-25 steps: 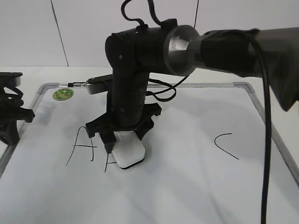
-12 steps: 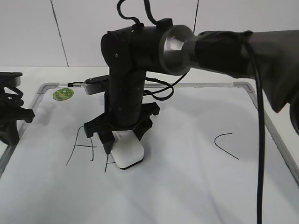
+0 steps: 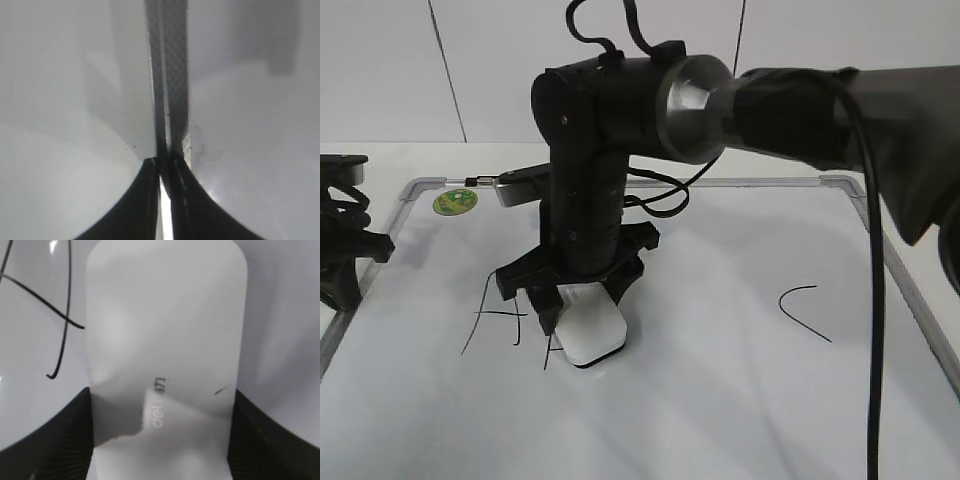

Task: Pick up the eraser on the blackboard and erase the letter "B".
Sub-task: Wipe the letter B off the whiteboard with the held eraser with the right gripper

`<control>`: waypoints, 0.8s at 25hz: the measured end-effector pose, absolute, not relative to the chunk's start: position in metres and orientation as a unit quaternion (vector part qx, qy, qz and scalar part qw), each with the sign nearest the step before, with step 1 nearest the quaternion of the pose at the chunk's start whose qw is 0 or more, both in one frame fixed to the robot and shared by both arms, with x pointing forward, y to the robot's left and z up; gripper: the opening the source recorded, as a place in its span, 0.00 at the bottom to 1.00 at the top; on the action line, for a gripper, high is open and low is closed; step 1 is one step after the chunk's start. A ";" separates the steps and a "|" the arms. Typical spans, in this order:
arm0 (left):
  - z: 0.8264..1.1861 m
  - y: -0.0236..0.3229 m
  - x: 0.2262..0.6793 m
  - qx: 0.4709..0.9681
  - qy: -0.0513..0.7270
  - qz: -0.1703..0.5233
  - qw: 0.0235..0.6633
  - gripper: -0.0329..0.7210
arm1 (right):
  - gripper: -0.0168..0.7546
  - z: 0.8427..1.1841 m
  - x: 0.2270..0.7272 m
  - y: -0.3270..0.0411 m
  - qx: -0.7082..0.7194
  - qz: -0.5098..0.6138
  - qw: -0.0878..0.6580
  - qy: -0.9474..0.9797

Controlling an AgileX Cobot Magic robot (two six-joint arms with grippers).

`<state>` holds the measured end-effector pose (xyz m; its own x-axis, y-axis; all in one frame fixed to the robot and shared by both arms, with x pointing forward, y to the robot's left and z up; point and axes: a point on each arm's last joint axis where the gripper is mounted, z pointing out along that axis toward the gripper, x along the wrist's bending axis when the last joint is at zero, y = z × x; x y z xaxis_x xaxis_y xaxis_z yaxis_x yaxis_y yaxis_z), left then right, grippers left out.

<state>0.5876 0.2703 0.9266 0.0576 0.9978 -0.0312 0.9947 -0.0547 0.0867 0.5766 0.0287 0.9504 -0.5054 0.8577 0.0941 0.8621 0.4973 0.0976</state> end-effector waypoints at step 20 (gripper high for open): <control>0.927 0.270 0.588 0.726 0.687 0.018 0.043 0.07 | 0.70 0.951 0.607 -0.008 -0.536 -0.053 0.001 -0.843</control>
